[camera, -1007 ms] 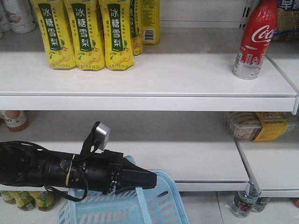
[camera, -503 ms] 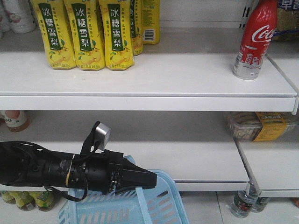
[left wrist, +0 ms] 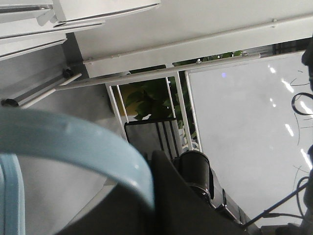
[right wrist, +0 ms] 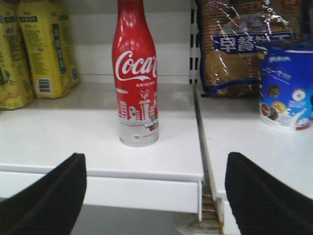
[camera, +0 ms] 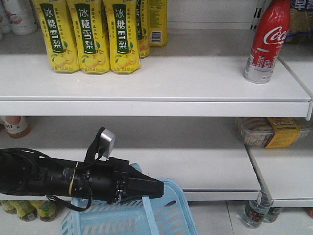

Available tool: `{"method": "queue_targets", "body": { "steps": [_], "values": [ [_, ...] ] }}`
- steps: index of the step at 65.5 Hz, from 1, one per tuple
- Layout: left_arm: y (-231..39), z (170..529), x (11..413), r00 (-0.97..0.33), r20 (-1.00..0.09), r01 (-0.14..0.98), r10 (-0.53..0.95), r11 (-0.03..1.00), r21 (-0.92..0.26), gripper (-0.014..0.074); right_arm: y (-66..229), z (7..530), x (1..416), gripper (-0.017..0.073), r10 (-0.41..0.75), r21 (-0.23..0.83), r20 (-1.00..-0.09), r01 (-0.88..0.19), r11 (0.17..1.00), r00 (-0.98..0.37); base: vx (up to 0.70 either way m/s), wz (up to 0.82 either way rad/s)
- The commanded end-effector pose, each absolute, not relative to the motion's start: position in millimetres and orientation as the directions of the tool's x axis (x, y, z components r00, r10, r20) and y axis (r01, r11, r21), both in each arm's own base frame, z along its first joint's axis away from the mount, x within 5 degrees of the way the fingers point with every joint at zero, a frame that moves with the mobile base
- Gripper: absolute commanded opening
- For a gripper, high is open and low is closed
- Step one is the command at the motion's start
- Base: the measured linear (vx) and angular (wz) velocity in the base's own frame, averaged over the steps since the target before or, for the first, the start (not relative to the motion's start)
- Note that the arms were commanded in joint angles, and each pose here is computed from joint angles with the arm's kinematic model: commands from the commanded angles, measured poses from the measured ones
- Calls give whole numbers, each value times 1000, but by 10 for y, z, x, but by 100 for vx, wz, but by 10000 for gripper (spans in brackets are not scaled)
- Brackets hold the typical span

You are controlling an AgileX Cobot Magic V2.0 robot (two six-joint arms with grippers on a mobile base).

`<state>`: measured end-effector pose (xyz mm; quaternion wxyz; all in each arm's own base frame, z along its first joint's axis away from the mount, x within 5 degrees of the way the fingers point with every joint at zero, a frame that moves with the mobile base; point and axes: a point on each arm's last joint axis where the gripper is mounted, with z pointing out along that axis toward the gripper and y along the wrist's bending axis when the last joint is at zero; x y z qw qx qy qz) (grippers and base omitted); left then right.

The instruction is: Place coke in basket with both arms

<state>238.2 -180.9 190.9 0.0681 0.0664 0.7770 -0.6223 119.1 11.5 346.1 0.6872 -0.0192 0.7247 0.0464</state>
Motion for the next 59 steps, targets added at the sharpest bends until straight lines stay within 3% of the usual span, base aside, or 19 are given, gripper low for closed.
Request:
{"method": "queue_targets", "body": {
  "steps": [1,13,59],
  "values": [
    [-1835,2253,2290,-973,-224,223,64,-25,-975,-6,189,3761,1320,560,31,22,-998,-142,990,61,0,0],
    [-1835,2253,2290,-973,-224,223,64,-25,-975,-6,307,4005,1552,560,39,16,-993,-197,980,114,0,0],
    [-1835,2253,2290,-973,-224,223,64,-25,-975,-6,490,4391,2436,560,-103,-133,-982,-191,973,158,0,0]
  ]
}}
